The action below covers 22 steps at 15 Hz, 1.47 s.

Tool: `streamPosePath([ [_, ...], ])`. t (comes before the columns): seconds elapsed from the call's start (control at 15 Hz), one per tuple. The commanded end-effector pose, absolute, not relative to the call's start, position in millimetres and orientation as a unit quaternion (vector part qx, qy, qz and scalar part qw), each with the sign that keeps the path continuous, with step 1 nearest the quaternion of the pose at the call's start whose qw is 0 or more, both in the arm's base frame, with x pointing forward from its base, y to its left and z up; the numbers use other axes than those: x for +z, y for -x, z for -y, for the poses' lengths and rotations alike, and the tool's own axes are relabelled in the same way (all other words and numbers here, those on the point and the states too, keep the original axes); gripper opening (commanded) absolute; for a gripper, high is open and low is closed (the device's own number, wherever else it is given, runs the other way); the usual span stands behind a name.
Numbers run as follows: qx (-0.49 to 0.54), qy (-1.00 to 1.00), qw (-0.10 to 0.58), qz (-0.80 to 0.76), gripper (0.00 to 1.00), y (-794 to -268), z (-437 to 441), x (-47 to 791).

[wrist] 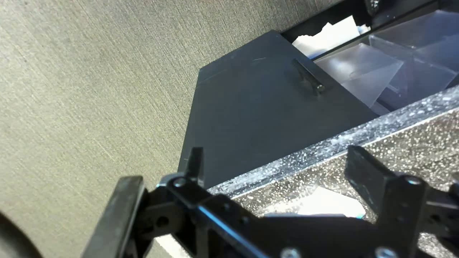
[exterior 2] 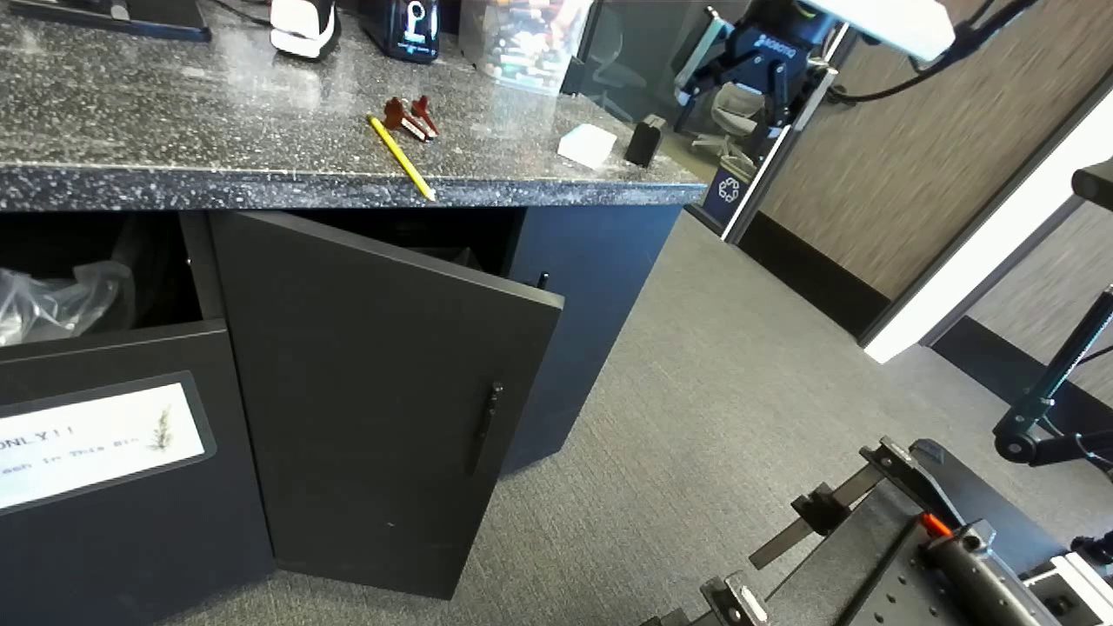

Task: Move the white thing slightly to the left

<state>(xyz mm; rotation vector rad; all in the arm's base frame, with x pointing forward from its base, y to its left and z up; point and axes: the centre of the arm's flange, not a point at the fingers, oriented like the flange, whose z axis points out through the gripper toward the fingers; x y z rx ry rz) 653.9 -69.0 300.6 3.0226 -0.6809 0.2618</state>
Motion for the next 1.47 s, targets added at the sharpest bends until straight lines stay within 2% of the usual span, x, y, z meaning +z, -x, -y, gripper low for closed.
streamPosePath([
  [0.0,0.076,-0.957,0.005,0.279,1.0,-742,69,287],
  [0.33,0.061,-0.938,0.001,0.34,1.0,-796,70,256],
  [0.87,0.109,-0.933,-0.023,0.342,1.0,-862,56,230],
  [1.4,0.081,-0.934,-0.004,0.349,1.0,-888,47,191],
])
